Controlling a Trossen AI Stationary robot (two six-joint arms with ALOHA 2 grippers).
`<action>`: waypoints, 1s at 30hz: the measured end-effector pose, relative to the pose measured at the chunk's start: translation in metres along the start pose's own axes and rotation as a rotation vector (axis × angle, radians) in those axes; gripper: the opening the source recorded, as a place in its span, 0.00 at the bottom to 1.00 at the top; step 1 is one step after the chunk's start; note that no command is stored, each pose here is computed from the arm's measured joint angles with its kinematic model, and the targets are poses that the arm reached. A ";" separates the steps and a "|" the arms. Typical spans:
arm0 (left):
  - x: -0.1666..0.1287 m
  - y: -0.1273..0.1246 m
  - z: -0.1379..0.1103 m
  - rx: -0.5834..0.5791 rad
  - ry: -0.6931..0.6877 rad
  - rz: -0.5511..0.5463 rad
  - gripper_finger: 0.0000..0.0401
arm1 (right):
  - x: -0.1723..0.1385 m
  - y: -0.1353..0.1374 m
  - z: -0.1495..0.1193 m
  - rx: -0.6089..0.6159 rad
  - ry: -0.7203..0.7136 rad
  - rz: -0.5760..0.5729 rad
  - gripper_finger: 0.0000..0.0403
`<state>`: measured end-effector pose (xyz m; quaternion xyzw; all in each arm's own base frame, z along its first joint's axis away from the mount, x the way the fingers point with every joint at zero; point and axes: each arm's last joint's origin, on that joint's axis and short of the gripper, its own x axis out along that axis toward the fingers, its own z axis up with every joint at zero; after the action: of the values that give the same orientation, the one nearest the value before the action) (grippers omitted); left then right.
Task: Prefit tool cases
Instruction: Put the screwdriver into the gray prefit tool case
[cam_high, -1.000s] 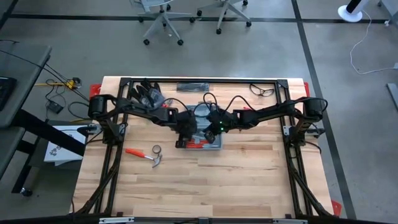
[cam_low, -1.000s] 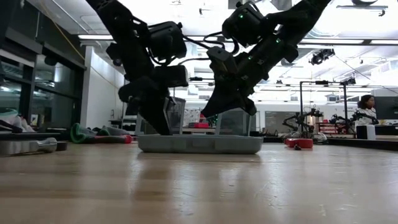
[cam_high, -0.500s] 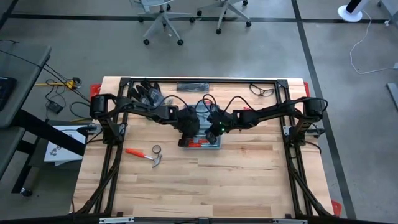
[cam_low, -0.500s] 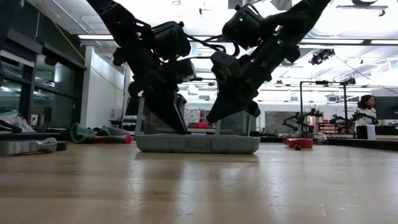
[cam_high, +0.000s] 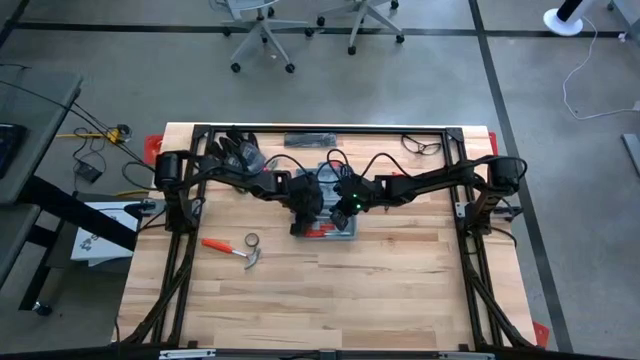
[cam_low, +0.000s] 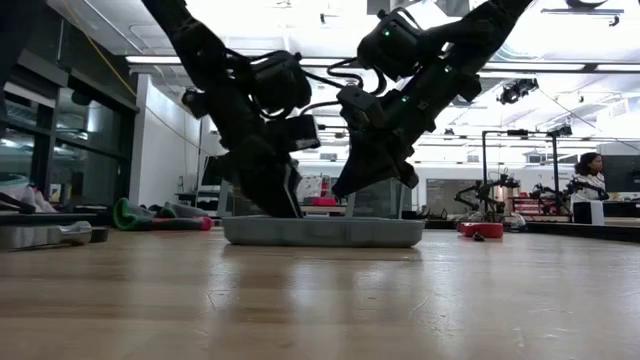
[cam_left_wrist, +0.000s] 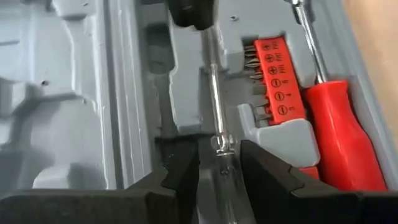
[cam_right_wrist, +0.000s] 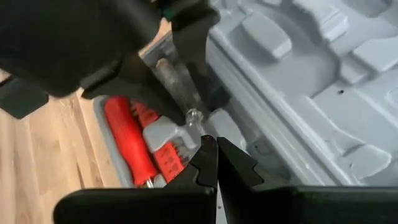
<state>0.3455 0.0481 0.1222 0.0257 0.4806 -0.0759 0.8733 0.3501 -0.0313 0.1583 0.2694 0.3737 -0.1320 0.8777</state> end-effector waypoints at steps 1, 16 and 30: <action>0.003 -0.001 -0.001 0.002 0.001 -0.019 0.28 | 0.000 0.000 0.000 0.000 0.000 0.000 0.00; -0.002 -0.001 0.000 -0.138 -0.021 -0.097 0.06 | 0.000 -0.001 0.000 0.008 -0.005 -0.014 0.00; -0.039 0.018 0.006 -0.196 -0.103 -0.065 0.06 | 0.000 -0.001 0.000 -0.001 -0.008 -0.016 0.00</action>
<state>0.3331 0.0694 0.1574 -0.0795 0.4410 -0.0579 0.8921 0.3498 -0.0318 0.1582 0.2653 0.3726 -0.1400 0.8782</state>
